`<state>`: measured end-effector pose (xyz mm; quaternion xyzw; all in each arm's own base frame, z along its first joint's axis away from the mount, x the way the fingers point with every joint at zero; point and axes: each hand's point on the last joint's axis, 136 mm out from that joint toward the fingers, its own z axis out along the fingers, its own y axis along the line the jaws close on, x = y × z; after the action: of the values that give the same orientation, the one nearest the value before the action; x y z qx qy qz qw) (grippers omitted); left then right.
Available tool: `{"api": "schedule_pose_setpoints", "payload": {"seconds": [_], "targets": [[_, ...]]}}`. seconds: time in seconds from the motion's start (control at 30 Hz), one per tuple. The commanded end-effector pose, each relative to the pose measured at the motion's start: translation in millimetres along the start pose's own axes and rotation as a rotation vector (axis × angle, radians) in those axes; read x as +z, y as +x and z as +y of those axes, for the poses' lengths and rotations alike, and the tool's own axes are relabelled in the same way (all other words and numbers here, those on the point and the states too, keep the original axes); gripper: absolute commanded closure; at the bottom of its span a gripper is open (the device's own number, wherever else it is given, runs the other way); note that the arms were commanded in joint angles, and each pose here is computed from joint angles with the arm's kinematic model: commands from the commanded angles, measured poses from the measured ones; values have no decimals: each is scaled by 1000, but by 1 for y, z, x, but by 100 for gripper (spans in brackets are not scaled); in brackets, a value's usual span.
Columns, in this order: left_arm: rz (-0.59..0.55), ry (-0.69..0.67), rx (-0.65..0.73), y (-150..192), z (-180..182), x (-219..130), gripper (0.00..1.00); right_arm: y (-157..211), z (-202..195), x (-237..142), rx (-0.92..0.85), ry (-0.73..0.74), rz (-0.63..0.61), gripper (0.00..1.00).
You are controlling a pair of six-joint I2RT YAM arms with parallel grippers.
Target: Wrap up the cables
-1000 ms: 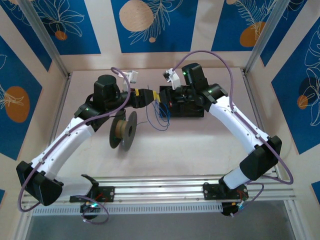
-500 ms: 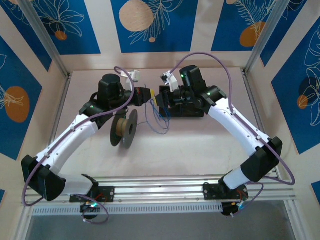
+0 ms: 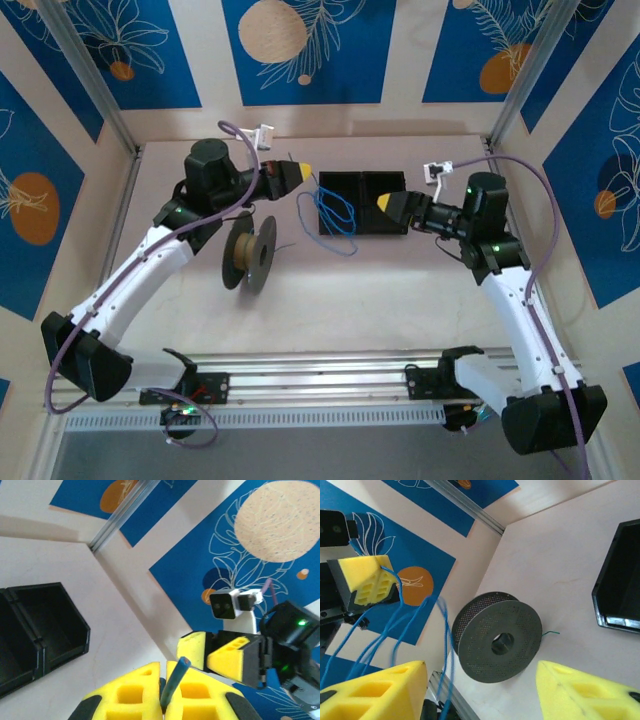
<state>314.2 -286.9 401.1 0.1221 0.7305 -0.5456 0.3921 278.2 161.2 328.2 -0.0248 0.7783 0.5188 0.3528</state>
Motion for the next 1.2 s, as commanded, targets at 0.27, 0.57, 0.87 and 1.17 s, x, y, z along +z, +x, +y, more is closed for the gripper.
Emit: {"api": "schedule_pose_setpoints", "payload": {"seconds": [0.27,0.57,0.87,1.17], "targets": [[-51,211,-22,-25,-34,4,100,28,-10,14,319,-217,232,42],[-45,205,-32,-20,-25,9,100,44,-1,30,383,-275,303,37],[-32,192,-22,-14,-18,10,100,41,9,24,431,-286,288,38],[-28,186,-16,-10,-14,12,100,50,30,14,413,-295,313,37]]}}
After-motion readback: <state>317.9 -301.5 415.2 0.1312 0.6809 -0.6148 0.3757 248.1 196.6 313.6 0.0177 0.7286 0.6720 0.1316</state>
